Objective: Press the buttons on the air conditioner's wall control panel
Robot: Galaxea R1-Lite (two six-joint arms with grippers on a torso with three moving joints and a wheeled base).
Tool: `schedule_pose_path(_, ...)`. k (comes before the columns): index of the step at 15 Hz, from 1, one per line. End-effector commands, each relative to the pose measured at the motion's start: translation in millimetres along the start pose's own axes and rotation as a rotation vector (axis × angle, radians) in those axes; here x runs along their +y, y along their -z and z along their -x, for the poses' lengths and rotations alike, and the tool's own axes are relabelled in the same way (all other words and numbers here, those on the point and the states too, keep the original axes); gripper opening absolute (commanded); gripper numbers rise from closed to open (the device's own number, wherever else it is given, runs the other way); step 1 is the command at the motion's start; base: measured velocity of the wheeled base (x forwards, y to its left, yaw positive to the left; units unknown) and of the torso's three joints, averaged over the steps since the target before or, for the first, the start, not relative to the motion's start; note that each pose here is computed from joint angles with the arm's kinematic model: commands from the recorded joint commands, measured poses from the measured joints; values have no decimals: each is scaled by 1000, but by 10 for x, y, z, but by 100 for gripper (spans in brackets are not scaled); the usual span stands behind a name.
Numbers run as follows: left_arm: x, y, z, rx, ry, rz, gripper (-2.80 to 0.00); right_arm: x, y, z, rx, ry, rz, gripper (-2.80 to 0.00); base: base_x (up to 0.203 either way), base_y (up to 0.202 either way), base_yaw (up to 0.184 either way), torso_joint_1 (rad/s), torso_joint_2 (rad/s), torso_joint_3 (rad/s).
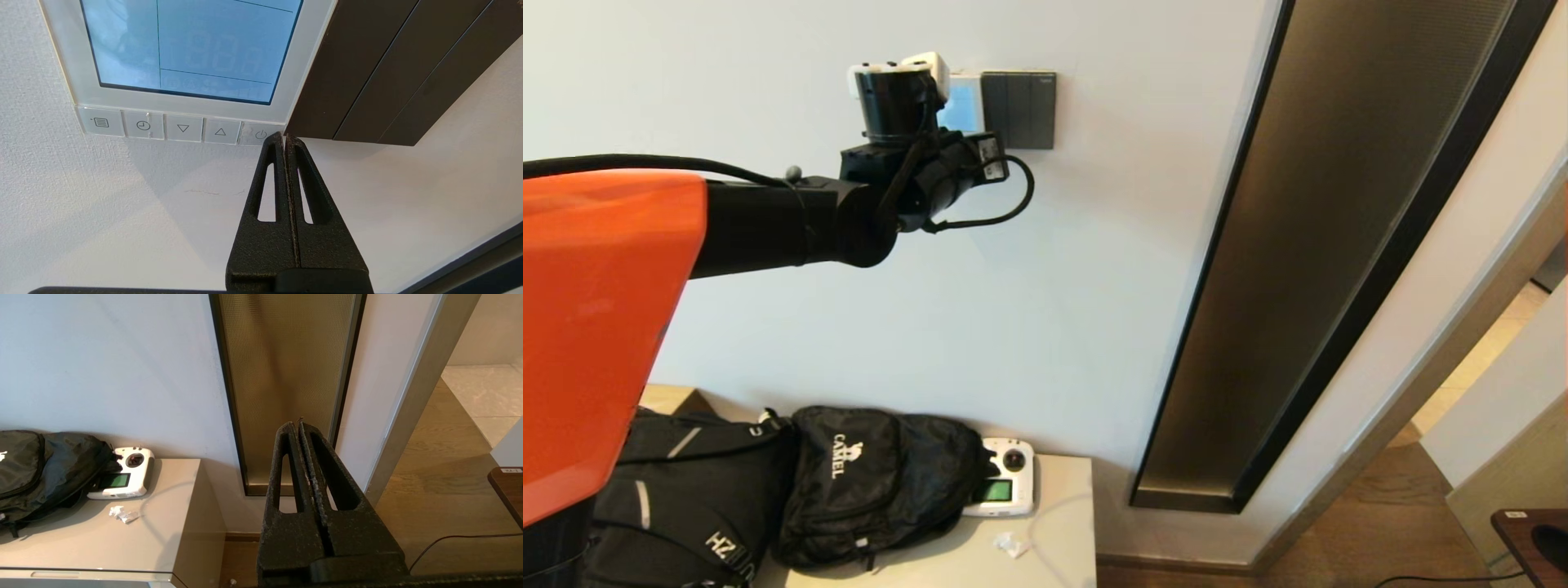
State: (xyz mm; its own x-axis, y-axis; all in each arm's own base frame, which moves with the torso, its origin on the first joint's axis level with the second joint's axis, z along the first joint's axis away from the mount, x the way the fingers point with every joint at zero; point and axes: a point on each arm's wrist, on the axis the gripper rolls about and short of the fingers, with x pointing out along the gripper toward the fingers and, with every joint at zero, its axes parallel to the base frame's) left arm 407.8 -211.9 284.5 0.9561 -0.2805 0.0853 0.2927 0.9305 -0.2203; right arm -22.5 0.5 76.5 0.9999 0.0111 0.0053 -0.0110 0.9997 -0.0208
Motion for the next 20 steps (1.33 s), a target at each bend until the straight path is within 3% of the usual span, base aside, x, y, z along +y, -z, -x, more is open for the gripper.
schedule_pose_path(1, -12, -82, 60, -14, 2, 5, -280, 0, 4, -2, 2, -1, 1, -280, 0, 0, 0, 0, 0, 0)
schedule_pose_path(4, -33, -179, 208, -18, 12, 12, -280, 0, 4, -2, 2, 0, 1, -280, 0, 0, 0, 0, 0, 0)
schedule_pose_path(8, -130, -422, 669, -61, 57, 17, -280, 0, 4, -2, 2, 0, 1, -280, 0, 0, 0, 0, 0, 0)
schedule_pose_path(12, -22, -540, 1284, -37, 60, 12, -280, 0, 4, -2, 2, -1, 1, -280, 0, 0, 0, 0, 0, 0)
schedule_pose_path(16, 327, -652, 2215, -49, 8, 3, -280, 0, 4, -2, 2, -1, 1, -280, 0, 0, 0, 0, 0, 0)
schedule_pose_path(20, 757, -498, 3222, -100, -147, -66, -280, 0, 4, -2, 2, -1, 1, -280, 0, 0, 0, 0, 0, 0)
